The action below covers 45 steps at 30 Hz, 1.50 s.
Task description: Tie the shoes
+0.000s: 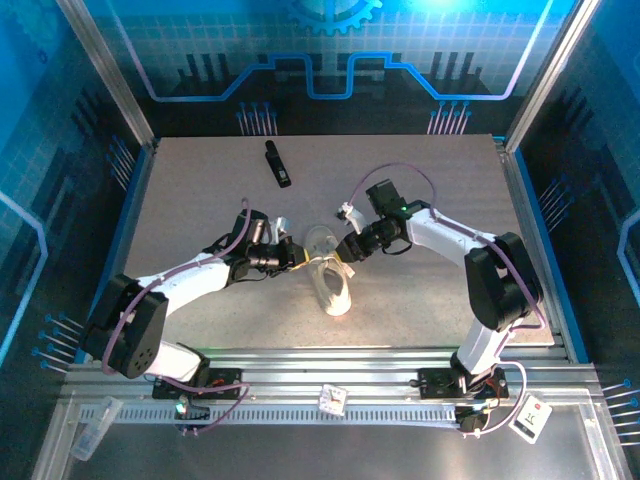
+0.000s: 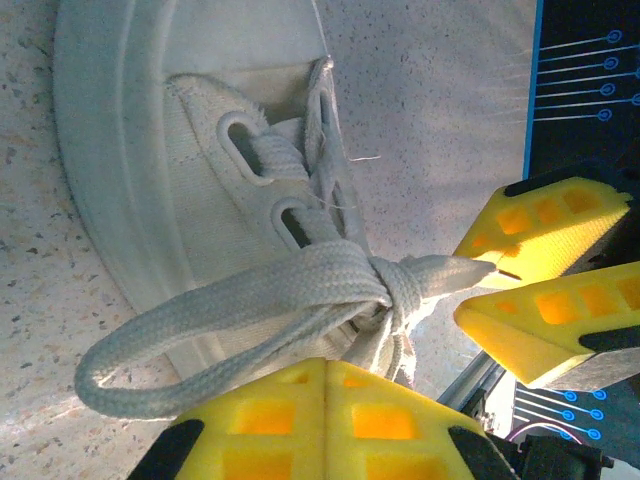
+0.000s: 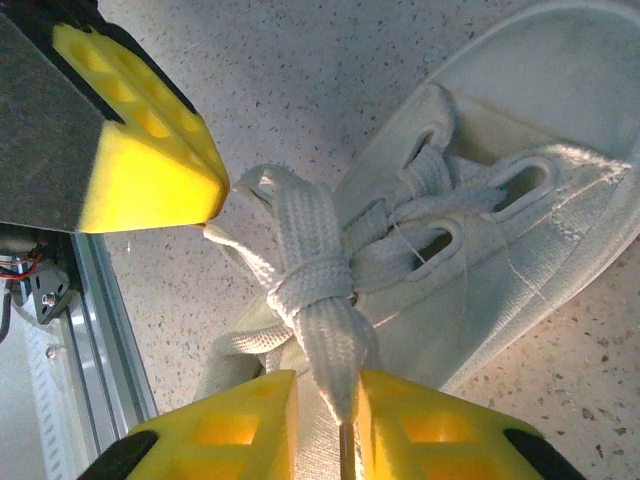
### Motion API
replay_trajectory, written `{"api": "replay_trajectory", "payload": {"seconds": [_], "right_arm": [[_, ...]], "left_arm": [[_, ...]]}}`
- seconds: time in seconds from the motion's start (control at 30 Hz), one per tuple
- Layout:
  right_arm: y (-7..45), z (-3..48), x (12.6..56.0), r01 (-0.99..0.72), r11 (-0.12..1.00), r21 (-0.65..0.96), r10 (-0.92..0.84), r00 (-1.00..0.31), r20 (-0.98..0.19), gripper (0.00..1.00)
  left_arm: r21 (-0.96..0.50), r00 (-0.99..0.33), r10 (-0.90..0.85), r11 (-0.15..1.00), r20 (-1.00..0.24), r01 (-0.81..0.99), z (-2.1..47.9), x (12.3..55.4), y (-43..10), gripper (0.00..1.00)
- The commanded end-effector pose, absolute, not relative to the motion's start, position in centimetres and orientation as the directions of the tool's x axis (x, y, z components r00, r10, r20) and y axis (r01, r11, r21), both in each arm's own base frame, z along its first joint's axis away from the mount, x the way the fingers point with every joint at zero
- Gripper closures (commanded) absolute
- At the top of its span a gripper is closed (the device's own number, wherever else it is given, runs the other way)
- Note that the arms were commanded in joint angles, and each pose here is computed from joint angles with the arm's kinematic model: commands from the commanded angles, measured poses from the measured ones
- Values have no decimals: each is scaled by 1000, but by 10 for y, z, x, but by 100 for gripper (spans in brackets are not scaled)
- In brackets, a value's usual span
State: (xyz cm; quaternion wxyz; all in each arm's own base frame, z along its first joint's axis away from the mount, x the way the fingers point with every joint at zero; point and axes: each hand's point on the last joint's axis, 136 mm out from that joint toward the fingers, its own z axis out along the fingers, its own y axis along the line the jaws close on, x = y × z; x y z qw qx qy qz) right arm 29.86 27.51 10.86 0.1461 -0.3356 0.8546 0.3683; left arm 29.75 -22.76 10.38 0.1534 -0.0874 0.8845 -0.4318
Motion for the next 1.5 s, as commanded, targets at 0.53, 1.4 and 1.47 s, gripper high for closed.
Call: {"api": "replay_trajectory", "payload": {"seconds": [0.53,1.4,1.47], "right_arm": [[278,126,299,-704,493,512,-472,-710,-522,81],[277,134,309,-684,526,505,-448,-728,-519,73],[277,133,310,-683,531,502,-449,-729,-516,74]], "left_arm": [[-809,-948,-268,587,-172,-19,107,282,-226,68],[-817,-950,-263,577,-168,-15,105,286,-230,100],[-816,-950,-263,577,-169,-15,105,286,-230,100]]}}
